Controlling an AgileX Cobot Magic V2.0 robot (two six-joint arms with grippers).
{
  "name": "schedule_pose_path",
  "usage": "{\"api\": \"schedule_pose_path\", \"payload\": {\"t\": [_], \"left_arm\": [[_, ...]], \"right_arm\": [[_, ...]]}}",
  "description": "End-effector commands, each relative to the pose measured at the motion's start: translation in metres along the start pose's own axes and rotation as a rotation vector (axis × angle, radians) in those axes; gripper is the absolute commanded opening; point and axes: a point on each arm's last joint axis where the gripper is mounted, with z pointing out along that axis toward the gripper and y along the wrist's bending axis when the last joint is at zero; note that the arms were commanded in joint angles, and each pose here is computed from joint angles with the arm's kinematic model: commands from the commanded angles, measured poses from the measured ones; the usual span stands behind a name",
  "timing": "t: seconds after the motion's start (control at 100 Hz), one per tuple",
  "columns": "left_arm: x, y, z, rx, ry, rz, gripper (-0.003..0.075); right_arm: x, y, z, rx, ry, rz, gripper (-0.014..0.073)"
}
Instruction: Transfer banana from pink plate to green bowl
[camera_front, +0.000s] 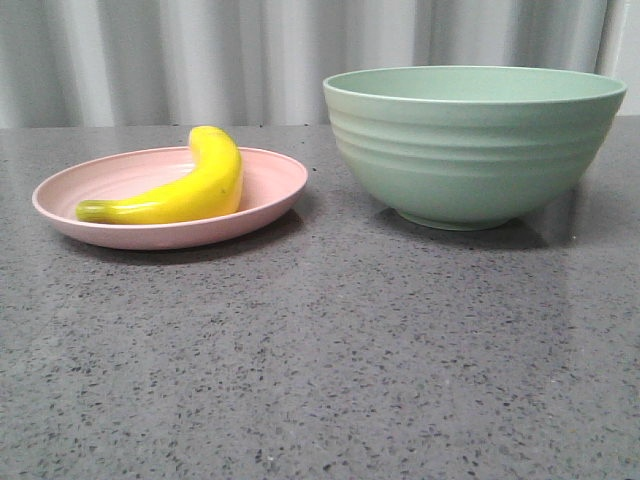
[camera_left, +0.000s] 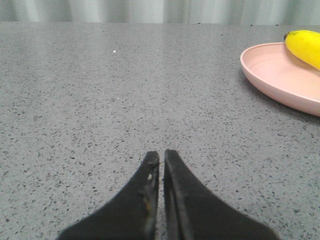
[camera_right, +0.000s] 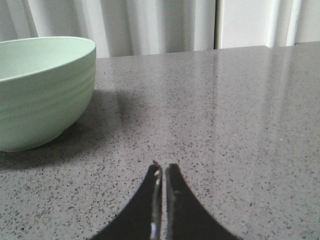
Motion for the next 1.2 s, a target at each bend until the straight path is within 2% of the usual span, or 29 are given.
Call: {"api": "schedule_pose_path", "payload": {"t": [0.0,0.78,0.97,1.05,1.19], "left_arm": [[0.0,0.001,0.0,0.002,-0.087,-0.022,-0.0019],[-0.003,0.001,-0.001,0.002,-0.122,-0.029,-0.0019],[-0.015,0.0,-0.003,0.007,-0.223,-0.067,-0.0019],[-0.025,0.0,-0.007,0.01,-0.254,-0.067,-0.0019],[-0.049,-0.003,-0.017,0.021,-0.302,-0.063,-0.0019]], "right_arm": [[-0.001,0.0,0.0,-0.001,-0.089,-0.012,-0.0074],[-0.005,0.0,-0.001,-0.004,-0.131,-0.013,-0.0074],[-0.011,0.001,-0.002,-0.008,-0.187,-0.012,-0.0074],[-0.019,0.001,-0.004,-0.014,-0.197,0.034,-0.0074],[-0.038,0.002,-0.01,-0.019,-0.154,0.055,-0.0074]]}}
